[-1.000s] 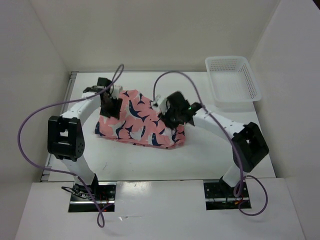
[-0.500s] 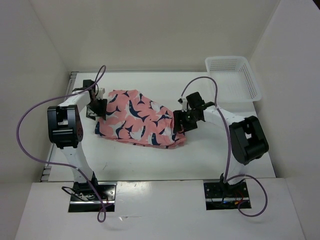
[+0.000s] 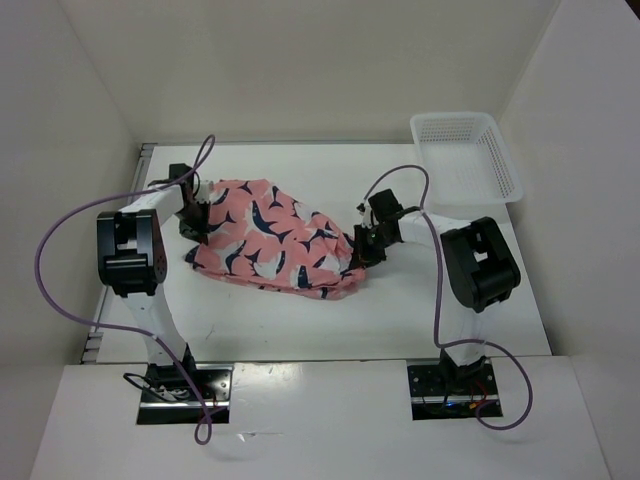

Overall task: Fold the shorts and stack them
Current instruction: Fold the shorts

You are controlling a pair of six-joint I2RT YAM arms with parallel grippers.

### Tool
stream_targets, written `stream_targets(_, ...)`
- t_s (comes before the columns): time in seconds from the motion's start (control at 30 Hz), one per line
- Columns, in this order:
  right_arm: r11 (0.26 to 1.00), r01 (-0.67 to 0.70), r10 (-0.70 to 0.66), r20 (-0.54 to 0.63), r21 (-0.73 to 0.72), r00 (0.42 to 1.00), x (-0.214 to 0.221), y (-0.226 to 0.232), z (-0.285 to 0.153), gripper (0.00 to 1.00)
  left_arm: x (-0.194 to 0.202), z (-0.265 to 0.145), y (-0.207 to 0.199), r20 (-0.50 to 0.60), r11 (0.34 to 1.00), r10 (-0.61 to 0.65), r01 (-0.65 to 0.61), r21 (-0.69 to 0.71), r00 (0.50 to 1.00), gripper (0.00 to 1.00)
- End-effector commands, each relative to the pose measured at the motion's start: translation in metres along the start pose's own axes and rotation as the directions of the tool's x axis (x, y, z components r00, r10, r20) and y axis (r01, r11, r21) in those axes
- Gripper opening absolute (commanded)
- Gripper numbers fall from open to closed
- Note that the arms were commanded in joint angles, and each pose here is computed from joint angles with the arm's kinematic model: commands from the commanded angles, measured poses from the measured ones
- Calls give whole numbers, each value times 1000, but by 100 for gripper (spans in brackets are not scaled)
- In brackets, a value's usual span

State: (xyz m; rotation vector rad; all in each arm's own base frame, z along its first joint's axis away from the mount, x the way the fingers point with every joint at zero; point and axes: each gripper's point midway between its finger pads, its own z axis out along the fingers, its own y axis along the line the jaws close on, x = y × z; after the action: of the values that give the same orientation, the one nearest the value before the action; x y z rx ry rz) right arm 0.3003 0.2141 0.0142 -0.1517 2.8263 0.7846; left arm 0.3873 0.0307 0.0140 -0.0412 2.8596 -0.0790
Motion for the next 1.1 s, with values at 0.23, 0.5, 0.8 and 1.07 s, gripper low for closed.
stream_targets(0.23,947,17,-88,205,321,975,-77,-90,-69,0,66,-8,-63,-167,982,97,-67,176,981,17)
stream_targets(0.5,917,220,-267,104,332,958,-64,-102,-96,35,29,-45,-80,-44,963,98,-83,256,994,64)
stream_targets(0.8,794,391,-458,33,466,889,-73,-87,-134,58,-130,-31,-88,250,949,107,-174,263,962,69)
stream_targets(1.07,598,454,-709,172,660,684,-125,-4,-179,53,-157,19,-122,247,922,153,-228,312,957,74)
